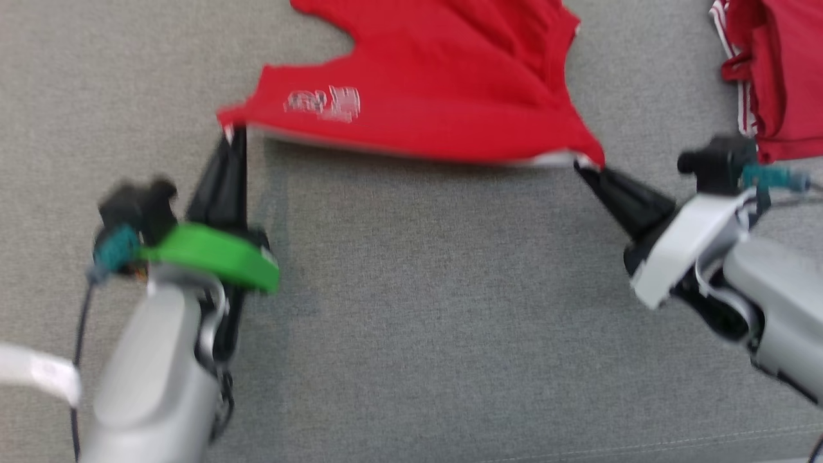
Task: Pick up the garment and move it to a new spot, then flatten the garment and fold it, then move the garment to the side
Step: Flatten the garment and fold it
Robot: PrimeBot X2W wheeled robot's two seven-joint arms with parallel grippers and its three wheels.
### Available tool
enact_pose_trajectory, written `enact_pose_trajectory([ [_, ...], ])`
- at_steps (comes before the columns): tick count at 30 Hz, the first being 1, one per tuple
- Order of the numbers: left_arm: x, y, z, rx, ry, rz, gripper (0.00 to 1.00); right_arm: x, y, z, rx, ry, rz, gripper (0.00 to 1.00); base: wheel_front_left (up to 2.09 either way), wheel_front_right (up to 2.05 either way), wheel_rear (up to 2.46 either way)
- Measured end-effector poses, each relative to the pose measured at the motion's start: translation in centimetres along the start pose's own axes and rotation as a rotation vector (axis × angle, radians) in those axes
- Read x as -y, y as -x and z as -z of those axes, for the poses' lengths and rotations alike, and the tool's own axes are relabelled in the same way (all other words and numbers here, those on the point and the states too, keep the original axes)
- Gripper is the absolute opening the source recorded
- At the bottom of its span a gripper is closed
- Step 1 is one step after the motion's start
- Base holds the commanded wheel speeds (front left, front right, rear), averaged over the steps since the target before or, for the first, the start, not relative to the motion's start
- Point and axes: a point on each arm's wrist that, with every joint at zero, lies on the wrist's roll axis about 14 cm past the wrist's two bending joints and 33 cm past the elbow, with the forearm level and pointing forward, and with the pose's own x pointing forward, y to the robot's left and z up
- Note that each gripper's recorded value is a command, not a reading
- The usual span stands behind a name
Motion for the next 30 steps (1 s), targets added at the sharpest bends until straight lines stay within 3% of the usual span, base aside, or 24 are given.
enact_pose_trajectory([
  [8,0.9,9.2,3.7,-0.087,0.048,-0.081,0.00,-3.8,6.0,5.3,-0.074,-0.072,0.004,0.00,0.00,0.00,0.00],
  [19,1.4,16.3,4.6,-0.105,0.072,-0.158,0.00,-8.0,11.9,8.9,-0.075,-0.190,0.039,0.00,0.00,0.00,0.00],
  [25,2.0,16.9,4.1,-0.090,0.062,-0.141,0.00,-8.7,12.7,8.5,-0.034,-0.207,0.054,0.00,0.00,0.00,0.00],
  [30,2.5,14.5,2.7,-0.063,0.004,-0.064,0.00,-9.0,12.0,7.3,0.007,-0.216,0.058,0.00,0.00,0.00,0.00],
])
